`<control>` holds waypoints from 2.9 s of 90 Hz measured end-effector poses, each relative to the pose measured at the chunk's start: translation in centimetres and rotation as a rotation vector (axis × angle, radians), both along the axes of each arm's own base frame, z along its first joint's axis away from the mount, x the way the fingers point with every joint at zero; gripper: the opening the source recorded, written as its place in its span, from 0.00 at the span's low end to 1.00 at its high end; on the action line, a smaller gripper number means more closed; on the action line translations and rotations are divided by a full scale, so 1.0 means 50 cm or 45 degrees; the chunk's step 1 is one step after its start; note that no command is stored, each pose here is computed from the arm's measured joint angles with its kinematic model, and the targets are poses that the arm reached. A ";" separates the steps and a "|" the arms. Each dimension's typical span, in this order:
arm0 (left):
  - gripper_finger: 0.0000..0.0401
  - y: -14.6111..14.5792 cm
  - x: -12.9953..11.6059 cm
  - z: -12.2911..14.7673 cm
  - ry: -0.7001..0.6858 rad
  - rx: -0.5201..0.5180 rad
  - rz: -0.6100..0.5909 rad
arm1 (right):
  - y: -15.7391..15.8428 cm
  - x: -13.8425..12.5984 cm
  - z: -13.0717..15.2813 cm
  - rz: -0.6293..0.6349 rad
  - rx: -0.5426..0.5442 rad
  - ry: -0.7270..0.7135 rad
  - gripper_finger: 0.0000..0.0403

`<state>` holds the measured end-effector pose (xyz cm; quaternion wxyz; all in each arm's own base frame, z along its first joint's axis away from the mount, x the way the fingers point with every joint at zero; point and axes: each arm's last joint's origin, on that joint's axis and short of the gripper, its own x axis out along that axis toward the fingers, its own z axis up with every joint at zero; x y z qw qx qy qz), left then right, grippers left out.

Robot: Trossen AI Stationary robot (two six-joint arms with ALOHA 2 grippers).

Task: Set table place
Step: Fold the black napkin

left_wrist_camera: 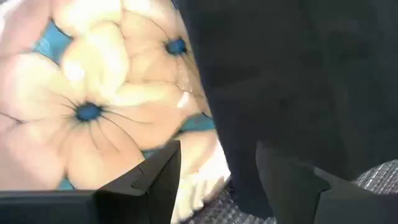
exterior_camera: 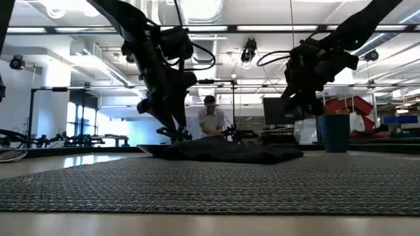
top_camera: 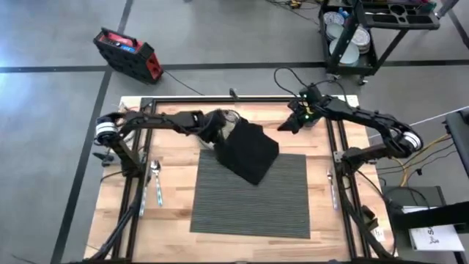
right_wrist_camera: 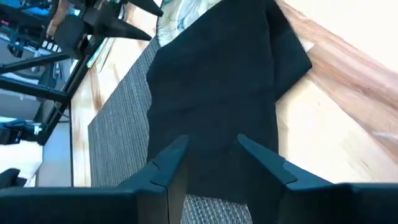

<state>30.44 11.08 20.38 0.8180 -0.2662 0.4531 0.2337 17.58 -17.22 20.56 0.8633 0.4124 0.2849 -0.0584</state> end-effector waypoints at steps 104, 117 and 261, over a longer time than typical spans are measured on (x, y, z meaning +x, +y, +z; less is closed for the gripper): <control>0.55 -0.027 -0.068 -0.103 -0.391 -0.338 -0.043 | -0.001 0.016 -0.059 -0.047 0.068 0.182 0.26; 0.54 -0.037 -0.065 -0.104 -0.392 -0.347 -0.057 | -0.001 0.016 -0.059 -0.046 0.067 0.181 0.24; 0.00 -0.052 -0.133 -0.013 -0.324 -0.090 0.092 | -0.003 0.017 -0.058 -0.039 0.046 0.169 0.16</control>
